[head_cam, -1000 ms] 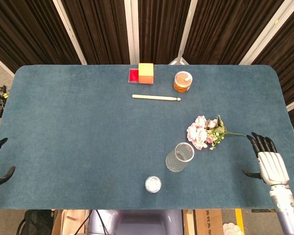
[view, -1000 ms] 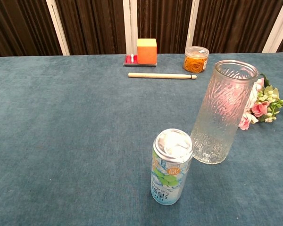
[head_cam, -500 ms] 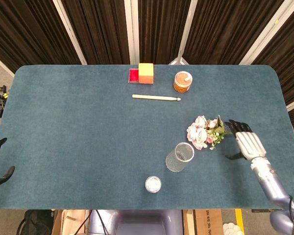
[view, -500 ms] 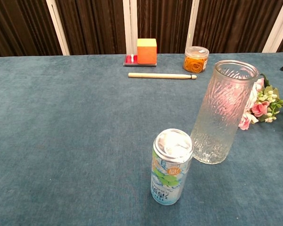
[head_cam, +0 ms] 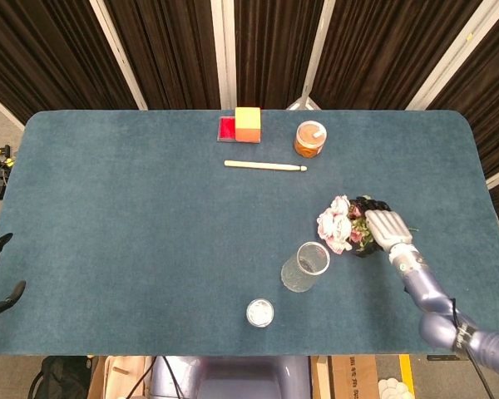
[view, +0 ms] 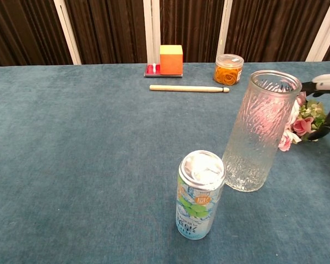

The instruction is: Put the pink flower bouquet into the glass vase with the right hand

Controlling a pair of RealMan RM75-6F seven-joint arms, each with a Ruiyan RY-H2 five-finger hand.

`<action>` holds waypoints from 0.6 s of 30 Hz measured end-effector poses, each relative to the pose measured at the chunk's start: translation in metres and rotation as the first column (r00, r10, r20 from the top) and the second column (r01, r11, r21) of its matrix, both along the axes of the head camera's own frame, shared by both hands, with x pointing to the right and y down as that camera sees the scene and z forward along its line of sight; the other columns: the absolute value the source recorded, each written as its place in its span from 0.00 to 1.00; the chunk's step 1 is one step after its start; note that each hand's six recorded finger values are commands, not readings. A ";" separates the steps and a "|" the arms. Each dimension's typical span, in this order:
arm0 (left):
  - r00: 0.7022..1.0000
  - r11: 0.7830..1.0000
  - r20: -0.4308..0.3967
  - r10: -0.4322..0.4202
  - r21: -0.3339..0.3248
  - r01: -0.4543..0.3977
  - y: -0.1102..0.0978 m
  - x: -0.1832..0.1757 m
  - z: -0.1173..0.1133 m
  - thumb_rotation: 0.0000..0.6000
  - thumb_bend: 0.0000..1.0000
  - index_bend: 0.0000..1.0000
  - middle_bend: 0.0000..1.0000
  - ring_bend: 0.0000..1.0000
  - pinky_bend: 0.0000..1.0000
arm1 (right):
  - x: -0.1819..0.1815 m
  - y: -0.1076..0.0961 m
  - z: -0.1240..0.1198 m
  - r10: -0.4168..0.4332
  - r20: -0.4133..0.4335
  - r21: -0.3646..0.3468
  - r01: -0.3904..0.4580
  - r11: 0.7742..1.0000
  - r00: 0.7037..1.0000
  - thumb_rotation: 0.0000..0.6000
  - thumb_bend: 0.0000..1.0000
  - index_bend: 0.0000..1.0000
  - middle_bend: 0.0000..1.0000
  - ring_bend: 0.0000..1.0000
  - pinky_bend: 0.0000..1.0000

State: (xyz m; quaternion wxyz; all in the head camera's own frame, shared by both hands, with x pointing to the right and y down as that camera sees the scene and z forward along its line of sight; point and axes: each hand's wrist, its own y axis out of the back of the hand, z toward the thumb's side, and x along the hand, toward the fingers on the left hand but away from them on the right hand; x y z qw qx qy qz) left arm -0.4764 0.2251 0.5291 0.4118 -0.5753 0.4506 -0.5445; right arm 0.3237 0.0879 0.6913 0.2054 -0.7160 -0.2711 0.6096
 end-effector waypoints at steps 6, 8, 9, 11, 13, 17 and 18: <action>1.000 1.000 0.005 -0.003 0.002 0.003 0.000 0.000 0.001 1.00 0.34 0.14 0.00 0.00 0.09 | -0.010 -0.004 0.015 0.006 -0.003 -0.029 -0.006 1.000 1.000 1.00 0.08 0.13 0.10 0.11 0.00; 1.000 1.000 0.007 -0.003 0.002 0.003 0.000 0.000 0.001 1.00 0.34 0.14 0.00 0.00 0.09 | -0.013 -0.006 0.019 0.007 -0.005 -0.024 -0.007 1.000 1.000 1.00 0.08 0.17 0.15 0.16 0.00; 1.000 1.000 0.008 -0.003 0.002 0.003 0.000 0.000 0.001 1.00 0.34 0.14 0.00 0.00 0.09 | -0.014 -0.007 0.020 0.007 -0.007 -0.019 -0.007 1.000 1.000 1.00 0.08 0.19 0.18 0.19 0.00; 1.000 1.000 0.010 -0.003 0.000 0.003 0.000 0.001 0.002 1.00 0.34 0.14 0.00 0.00 0.09 | -0.018 -0.010 0.023 0.005 -0.011 -0.005 -0.005 1.000 1.000 1.00 0.08 0.25 0.25 0.26 0.00; 1.000 1.000 0.012 -0.003 -0.002 0.003 0.000 0.001 0.002 1.00 0.34 0.14 0.00 0.00 0.09 | -0.021 -0.013 0.024 0.006 -0.013 0.009 -0.006 1.000 1.000 1.00 0.08 0.30 0.29 0.31 0.01; 1.000 1.000 0.010 0.000 -0.008 0.000 0.000 0.003 0.004 1.00 0.34 0.14 0.00 0.00 0.09 | -0.025 -0.019 0.027 0.001 -0.025 0.040 0.000 0.999 1.000 1.00 0.12 0.36 0.34 0.39 0.08; 1.000 1.000 0.008 0.001 -0.010 -0.001 0.001 0.003 0.004 1.00 0.34 0.14 0.00 0.00 0.09 | -0.025 -0.020 0.027 -0.004 -0.032 0.045 0.006 0.999 0.999 1.00 0.15 0.38 0.37 0.41 0.10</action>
